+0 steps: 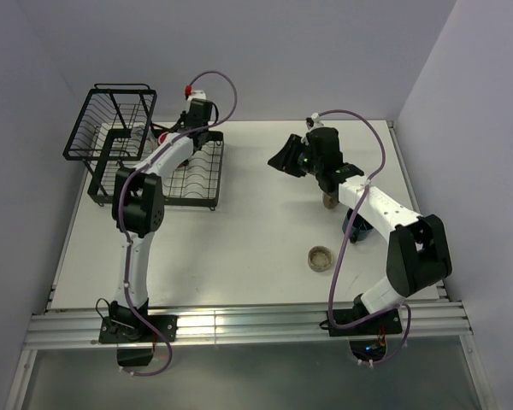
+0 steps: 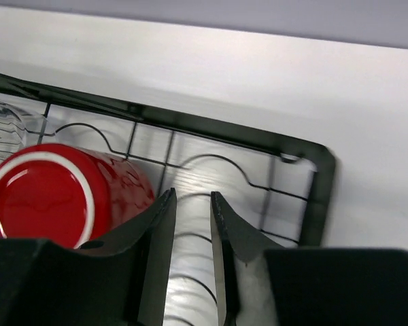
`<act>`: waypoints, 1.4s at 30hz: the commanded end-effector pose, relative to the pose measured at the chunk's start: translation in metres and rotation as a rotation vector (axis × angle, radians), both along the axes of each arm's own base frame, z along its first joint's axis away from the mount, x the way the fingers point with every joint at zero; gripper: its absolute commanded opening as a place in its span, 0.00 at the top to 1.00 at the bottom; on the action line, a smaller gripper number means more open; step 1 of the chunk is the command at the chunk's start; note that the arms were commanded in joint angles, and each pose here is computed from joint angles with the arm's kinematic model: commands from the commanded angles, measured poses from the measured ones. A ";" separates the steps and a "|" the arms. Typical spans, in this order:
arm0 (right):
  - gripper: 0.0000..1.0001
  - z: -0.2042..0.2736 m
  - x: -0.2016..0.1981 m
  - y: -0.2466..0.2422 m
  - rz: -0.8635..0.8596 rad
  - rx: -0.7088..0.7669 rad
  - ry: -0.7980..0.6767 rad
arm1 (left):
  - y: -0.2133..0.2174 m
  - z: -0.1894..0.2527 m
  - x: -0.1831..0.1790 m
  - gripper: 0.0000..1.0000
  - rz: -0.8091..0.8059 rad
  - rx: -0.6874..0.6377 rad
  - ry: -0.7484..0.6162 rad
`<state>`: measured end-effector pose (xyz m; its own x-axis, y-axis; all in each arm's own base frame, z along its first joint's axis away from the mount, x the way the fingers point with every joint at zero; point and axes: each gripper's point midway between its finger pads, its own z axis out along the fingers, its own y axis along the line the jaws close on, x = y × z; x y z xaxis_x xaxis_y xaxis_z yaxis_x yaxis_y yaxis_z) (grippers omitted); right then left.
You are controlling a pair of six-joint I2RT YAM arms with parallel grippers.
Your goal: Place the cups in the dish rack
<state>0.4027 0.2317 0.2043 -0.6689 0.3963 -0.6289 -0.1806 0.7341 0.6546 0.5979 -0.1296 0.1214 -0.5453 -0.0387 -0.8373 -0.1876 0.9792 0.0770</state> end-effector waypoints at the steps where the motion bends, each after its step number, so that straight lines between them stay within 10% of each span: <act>1: 0.58 0.025 0.008 0.000 -0.006 0.009 -0.073 | -0.034 0.085 -0.010 0.66 -0.048 -0.041 -0.181; 18: 0.58 0.029 0.010 -0.015 -0.063 -0.058 -0.071 | -0.011 0.025 -0.110 0.64 0.092 -0.100 -0.066; 42: 0.59 0.025 0.007 -0.031 -0.110 -0.117 -0.024 | 0.028 -0.016 -0.069 0.60 0.169 -0.089 -0.007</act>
